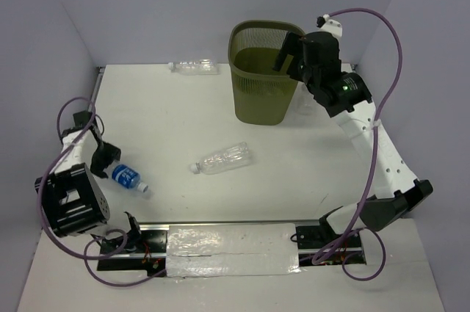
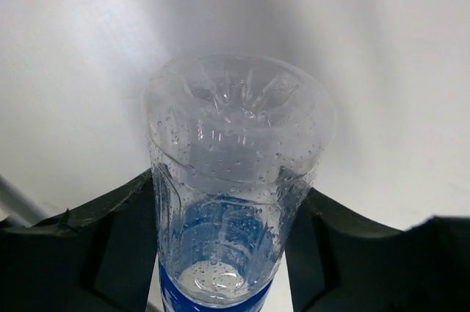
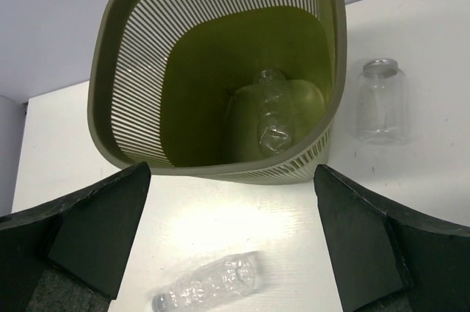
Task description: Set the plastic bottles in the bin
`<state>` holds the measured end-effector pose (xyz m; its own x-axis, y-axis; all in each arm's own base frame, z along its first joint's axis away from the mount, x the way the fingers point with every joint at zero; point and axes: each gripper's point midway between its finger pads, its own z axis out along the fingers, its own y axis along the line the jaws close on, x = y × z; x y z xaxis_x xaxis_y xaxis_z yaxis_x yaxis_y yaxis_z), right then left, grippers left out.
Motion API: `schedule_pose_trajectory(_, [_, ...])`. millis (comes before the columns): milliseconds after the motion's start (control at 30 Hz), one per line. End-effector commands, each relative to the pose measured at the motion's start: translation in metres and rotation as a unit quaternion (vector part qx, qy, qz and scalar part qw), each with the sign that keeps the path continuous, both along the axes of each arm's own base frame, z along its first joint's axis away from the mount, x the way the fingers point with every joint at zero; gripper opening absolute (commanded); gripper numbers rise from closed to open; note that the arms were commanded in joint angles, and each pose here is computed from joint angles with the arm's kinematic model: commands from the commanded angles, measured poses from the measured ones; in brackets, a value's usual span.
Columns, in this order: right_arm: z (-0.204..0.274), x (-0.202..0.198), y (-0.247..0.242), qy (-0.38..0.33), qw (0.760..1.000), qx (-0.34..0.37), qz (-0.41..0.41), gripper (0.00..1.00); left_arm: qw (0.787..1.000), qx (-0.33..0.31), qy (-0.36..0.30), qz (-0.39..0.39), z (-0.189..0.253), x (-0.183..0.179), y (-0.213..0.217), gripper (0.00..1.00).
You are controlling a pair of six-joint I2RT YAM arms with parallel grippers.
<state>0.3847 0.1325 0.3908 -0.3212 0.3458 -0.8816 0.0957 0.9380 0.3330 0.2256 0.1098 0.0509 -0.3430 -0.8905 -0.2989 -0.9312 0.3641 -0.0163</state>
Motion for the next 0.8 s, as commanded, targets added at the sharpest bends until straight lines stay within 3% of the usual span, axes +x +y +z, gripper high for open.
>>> schedule_pose_trajectory(0, [0.034, -0.021, -0.012, -0.039, 0.999, 0.014, -0.009, 1.0, 0.988, 0.028, -0.124, -0.092, 0.07, 0.061, -0.021, 0.51])
schedule_pose_trajectory(200, [0.046, -0.047, -0.029, -0.055, 0.998, 0.007, -0.015, 1.0, 0.945, 0.082, -0.255, -0.188, 0.193, 0.126, -0.066, 0.47])
schedule_pose_trajectory(367, [0.05, -0.068, 0.006, -0.059, 0.99, -0.014, 0.129, 1.0, 0.896, 0.082, -0.324, -0.292, 0.253, 0.151, -0.109, 0.45])
schedule_pose_trajectory(600, [0.031, -0.115, 0.112, 0.005, 0.925, -0.041, 0.378, 1.0, 0.808, 0.048, -0.428, -0.403, 0.34, 0.157, -0.175, 0.45])
schedule_pose_trajectory(633, [0.029, -0.126, 0.132, 0.013, 0.911, -0.043, 0.411, 1.0, 0.805, 0.042, -0.428, -0.41, 0.342, 0.162, -0.181, 0.45])
schedule_pose_trajectory(767, [0.023, -0.138, 0.184, 0.029, 0.888, -0.032, 0.457, 1.0, 0.772, 0.001, -0.459, -0.44, 0.369, 0.16, -0.22, 0.45])
